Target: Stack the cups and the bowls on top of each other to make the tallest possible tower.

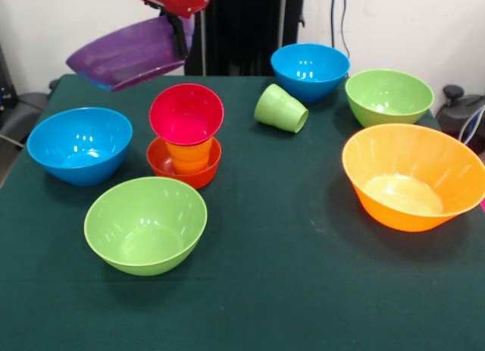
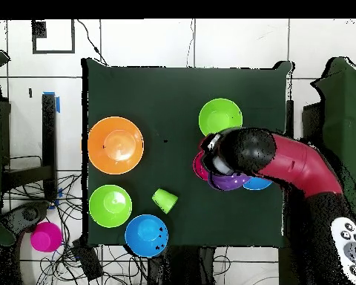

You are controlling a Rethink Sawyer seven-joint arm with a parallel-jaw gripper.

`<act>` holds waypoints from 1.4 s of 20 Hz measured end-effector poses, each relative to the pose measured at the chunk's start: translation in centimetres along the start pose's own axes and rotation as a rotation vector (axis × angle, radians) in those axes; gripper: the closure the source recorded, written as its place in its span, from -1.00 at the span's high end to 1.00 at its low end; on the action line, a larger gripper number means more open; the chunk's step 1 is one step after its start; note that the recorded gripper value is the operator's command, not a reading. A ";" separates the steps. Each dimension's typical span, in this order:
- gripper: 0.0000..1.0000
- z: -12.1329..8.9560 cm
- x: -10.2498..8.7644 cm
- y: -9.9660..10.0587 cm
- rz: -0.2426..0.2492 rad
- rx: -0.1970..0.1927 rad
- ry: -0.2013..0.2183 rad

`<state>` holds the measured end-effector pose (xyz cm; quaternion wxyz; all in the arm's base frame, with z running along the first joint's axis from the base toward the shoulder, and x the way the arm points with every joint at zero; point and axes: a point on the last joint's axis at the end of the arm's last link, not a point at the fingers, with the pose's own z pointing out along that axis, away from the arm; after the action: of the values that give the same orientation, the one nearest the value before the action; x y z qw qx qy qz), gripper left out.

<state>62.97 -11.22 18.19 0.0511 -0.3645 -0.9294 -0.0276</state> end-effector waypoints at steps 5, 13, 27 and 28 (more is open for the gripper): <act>-1.00 -2.4 -0.8 2.0 -0.021 0.019 0.017; -1.00 -6.0 -1.2 3.7 -0.032 0.055 0.079; -1.00 -12.0 -4.5 5.6 -0.019 0.037 0.066; -1.00 -12.4 -5.0 5.8 -0.018 0.030 0.052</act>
<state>71.50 -11.50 30.05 0.0803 -0.3544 -0.9314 -0.0234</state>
